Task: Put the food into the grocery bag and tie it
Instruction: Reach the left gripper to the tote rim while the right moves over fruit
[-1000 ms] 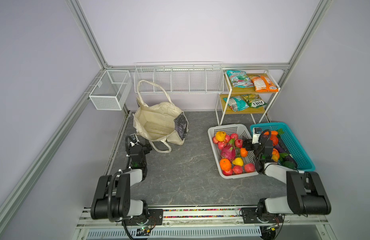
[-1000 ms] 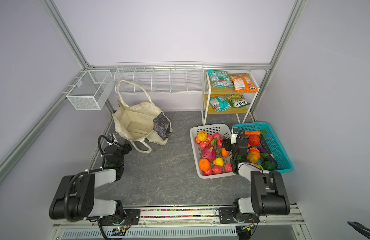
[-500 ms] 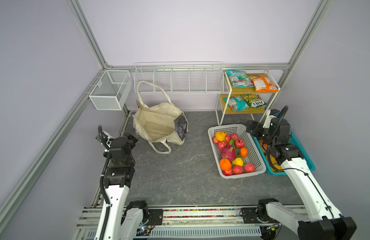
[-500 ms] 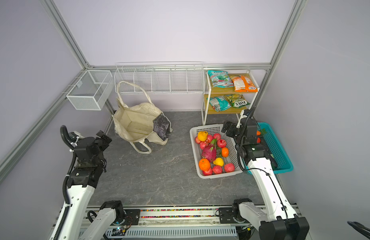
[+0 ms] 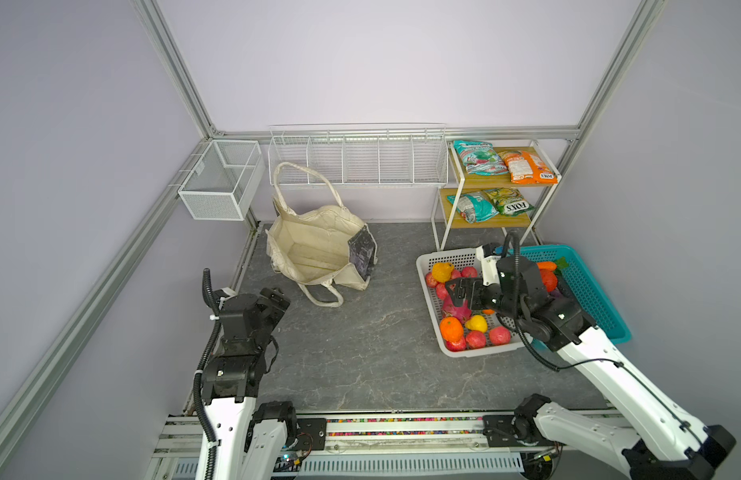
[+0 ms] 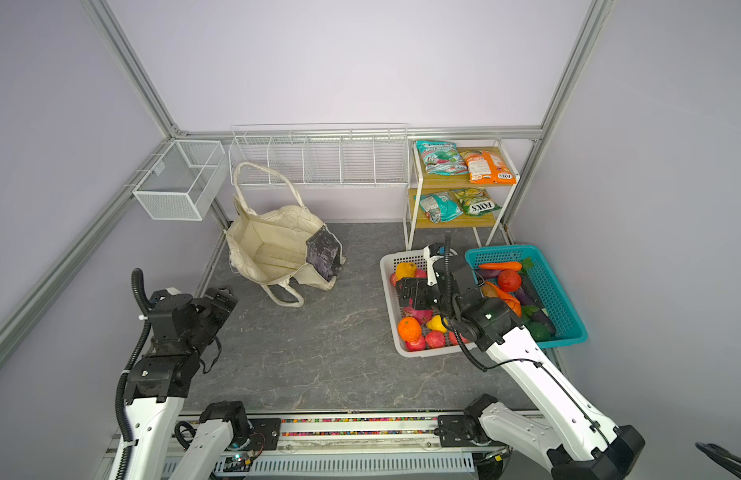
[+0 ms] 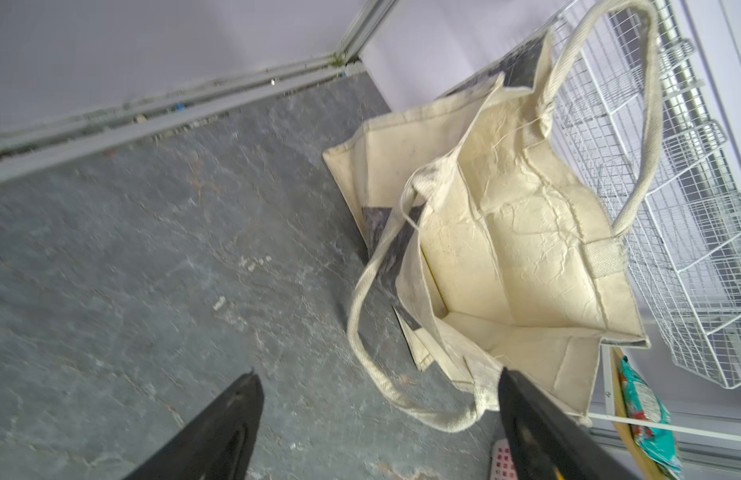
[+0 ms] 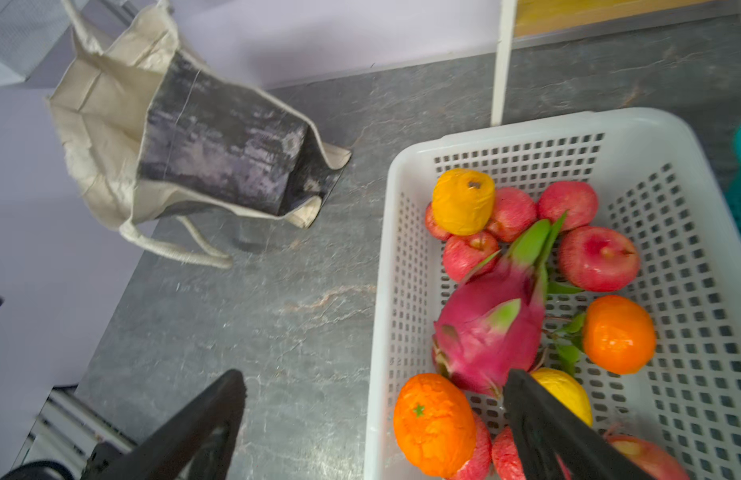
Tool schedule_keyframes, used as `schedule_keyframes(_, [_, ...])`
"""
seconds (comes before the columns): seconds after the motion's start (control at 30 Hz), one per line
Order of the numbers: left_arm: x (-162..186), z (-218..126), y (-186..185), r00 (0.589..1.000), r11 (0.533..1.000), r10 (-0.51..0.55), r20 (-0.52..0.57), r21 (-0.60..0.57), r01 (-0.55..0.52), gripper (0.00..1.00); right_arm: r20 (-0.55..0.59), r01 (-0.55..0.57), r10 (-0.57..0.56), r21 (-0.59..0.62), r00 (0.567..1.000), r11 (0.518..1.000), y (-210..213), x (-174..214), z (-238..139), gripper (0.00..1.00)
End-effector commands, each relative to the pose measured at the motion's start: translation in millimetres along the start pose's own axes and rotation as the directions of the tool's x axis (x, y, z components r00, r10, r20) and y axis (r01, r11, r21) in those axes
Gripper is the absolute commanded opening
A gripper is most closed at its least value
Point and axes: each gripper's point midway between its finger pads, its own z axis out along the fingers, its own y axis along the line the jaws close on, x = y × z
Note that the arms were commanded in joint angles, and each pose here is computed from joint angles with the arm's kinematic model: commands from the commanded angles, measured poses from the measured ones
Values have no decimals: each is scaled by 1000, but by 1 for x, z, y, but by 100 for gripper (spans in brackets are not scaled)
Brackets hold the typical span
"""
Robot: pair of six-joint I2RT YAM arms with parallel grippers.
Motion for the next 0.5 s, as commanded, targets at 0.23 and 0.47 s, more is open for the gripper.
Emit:
schedule_keyframes(0.23, [19, 33, -25, 974, 975, -219, -60, 11, 220, 82, -94, 135, -132, 26, 987, 990, 27, 31, 25, 100])
schedule_keyframes(0.47, [35, 70, -54, 964, 969, -244, -103, 3, 245, 82, -96, 216, -211, 50, 973, 975, 26, 27, 31, 98])
